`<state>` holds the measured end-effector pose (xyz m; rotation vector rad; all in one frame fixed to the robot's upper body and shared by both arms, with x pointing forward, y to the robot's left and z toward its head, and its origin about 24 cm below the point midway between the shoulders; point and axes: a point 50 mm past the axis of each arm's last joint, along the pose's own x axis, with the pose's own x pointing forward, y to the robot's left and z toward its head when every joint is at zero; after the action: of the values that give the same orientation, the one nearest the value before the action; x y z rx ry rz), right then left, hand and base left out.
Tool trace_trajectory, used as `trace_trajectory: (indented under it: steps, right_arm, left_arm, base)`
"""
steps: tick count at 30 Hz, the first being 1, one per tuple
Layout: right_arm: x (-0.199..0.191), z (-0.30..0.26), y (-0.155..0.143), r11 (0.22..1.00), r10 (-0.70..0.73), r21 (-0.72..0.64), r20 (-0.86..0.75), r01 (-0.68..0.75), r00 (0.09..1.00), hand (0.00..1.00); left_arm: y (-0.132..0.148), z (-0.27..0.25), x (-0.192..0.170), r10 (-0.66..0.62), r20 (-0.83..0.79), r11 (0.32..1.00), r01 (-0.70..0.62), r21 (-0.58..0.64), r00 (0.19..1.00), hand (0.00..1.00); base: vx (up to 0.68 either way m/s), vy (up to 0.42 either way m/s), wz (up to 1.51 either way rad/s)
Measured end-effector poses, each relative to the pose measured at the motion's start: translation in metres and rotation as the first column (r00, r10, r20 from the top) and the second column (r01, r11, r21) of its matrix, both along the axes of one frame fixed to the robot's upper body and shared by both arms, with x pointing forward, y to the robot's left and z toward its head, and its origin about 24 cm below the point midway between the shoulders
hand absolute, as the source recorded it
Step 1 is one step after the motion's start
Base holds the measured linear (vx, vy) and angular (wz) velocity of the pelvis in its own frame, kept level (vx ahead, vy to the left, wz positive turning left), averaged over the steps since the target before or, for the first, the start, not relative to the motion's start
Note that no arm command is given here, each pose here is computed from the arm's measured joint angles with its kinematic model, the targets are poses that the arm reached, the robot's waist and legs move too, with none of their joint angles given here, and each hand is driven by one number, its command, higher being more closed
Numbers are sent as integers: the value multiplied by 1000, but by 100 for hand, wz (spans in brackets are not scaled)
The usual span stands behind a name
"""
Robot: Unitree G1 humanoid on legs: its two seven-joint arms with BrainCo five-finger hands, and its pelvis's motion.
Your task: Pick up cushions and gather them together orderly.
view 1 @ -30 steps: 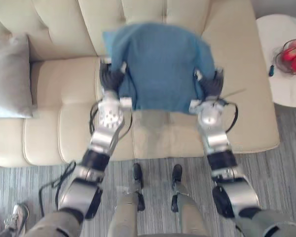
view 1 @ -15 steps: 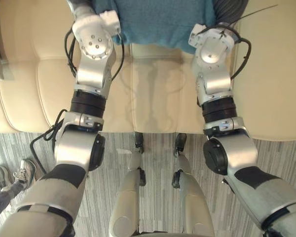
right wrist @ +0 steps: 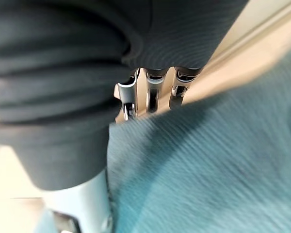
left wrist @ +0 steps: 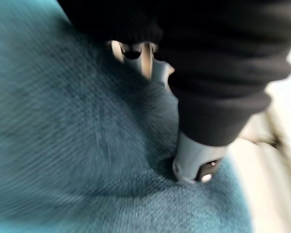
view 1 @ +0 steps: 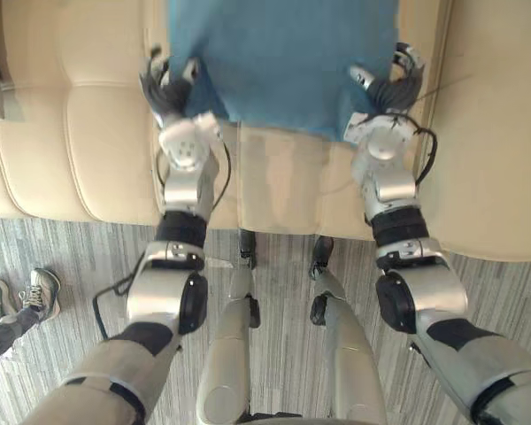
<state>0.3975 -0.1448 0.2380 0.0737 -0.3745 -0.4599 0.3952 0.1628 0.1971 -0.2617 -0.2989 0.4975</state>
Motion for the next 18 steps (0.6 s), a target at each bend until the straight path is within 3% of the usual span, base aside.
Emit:
trace_trajectory:
  steps: [4, 13, 18]
  right_arm:
    - [-8, -27, -2, 998, 40, -39, -31, -41, 999, 0]
    - [-58, -101, -23, 978, 137, -144, -112, -152, 984, 0]
    - [-98, -177, -33, 966, 182, -111, -343, -232, 922, 0]
  left_arm:
    - [8, -26, -10, -21, -32, 1000, 22, 7, 999, 0]
    - [44, -52, -51, -65, 24, 986, 60, 154, 998, 0]
    - [48, -127, -89, -114, -179, 983, 137, 119, 977, 0]
  base:
    - [-25, -51, -5]
    - [5, -43, -7]
    - [108, -23, -3]
